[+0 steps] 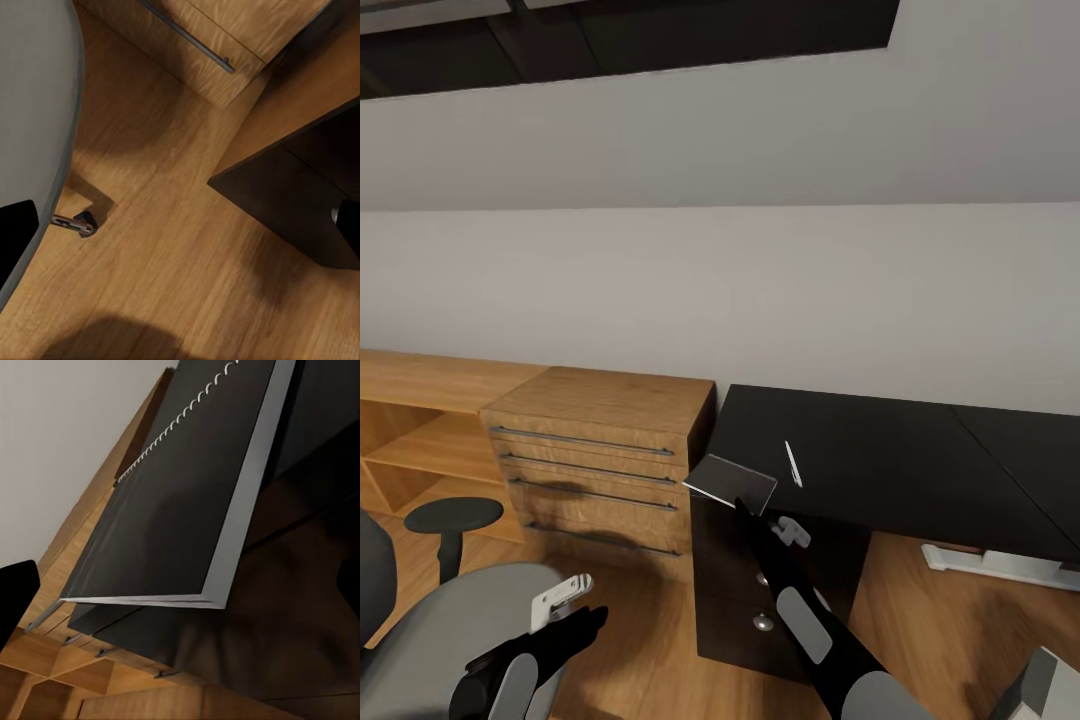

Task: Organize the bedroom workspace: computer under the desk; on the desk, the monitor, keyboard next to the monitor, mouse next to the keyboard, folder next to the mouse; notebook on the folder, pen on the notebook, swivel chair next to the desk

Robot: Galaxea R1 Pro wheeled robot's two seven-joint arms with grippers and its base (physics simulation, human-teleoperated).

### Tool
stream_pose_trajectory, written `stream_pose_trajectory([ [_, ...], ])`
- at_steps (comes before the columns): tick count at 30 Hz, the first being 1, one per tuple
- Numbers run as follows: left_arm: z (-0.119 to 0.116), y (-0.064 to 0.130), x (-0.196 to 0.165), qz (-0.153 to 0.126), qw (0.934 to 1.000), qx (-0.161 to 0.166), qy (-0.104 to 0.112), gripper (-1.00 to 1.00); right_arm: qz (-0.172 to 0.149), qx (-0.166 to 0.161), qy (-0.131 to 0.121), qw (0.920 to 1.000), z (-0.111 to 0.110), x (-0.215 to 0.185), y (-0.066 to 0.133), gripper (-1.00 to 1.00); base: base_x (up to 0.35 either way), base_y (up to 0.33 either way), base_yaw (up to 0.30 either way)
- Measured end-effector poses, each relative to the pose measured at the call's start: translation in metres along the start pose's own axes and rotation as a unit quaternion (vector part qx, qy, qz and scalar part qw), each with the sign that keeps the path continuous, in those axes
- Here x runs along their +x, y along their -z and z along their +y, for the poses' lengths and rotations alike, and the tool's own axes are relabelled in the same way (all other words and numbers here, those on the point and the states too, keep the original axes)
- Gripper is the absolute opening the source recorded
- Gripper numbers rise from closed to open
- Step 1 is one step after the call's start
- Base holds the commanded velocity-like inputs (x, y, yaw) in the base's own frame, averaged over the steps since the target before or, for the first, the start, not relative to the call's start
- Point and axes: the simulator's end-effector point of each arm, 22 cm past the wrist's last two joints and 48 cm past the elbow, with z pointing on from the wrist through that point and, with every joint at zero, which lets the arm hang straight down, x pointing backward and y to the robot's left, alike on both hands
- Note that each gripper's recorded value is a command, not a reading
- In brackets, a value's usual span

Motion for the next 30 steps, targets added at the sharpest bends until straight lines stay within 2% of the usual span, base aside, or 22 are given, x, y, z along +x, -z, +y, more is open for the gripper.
stream_pose_trajectory([
  [3, 0.000, 0.000, 0.000, 0.000, 1.0000, 0.000, 0.000, 1.00, 0.002, 0.005, 0.001, 1.0000, -0.003, -0.001, -0.002, -1.00, 0.000, 0.000, 0.000],
  [6, 0.000, 0.000, 0.000, 0.000, 1.0000, 0.000, 0.000, 1.00, -0.004, -0.005, 0.006, 1.0000, 0.006, -0.006, -0.004, -1.00, 0.000, 0.000, 0.000],
  [17, 0.000, 0.000, 0.001, 0.001, 1.0000, 0.000, 0.000, 1.00, -0.003, -0.009, 0.011, 0.9999, 0.009, -0.005, -0.004, -1.00, 0.000, 0.000, 0.000],
  [30, -0.001, 0.000, 0.001, 0.001, 1.0000, 0.000, 0.001, 1.00, -0.004, -0.010, 0.009, 0.9999, 0.010, -0.006, -0.004, -1.00, 0.000, 0.000, 0.000],
])
